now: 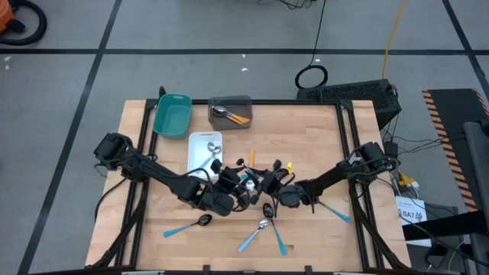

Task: Sort silverware by color (type)
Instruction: Put the light blue spoon into the white bin

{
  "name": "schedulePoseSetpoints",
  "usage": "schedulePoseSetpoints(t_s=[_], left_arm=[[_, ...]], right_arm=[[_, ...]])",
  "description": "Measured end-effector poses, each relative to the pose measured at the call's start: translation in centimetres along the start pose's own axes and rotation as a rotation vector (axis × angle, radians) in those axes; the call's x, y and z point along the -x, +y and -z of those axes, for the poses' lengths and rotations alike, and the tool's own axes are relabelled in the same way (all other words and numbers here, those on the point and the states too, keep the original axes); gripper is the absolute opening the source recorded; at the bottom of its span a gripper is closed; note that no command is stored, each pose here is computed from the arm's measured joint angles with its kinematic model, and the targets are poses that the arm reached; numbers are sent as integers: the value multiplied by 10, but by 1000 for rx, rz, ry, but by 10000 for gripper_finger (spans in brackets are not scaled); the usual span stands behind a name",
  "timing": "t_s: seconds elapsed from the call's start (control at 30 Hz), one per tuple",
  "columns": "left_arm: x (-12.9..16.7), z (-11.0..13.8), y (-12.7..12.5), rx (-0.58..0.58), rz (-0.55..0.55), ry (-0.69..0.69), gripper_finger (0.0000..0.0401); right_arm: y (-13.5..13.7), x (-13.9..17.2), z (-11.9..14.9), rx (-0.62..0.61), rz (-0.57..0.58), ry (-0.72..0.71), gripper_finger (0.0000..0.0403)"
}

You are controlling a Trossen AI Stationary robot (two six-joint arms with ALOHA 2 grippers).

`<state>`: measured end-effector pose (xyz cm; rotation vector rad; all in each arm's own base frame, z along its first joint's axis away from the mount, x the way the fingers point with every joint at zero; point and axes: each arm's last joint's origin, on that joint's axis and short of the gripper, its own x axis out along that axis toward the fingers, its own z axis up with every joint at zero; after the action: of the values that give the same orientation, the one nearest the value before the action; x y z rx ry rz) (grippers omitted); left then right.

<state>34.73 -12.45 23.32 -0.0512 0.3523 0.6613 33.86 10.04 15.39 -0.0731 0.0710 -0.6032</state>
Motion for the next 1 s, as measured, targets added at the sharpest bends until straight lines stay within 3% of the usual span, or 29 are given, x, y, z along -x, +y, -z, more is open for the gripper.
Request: schedulePoseSetpoints(t_s=[0.27, 0.47, 0.73, 1.0], left_arm=[[0, 0, 0, -35, 2, 4, 170], [10, -7, 0, -60, 55, 2, 170], [14, -12, 2, -40, 77, -4, 167], [17, -17, -3, -51, 120, -40, 86]], right_arm=[[2, 4, 0, 83, 18, 1, 45], [10, 12, -1, 207, -57, -14, 45], [14, 18, -8, 202, -70, -66, 45], [15, 18, -10, 196, -73, -71, 45]])
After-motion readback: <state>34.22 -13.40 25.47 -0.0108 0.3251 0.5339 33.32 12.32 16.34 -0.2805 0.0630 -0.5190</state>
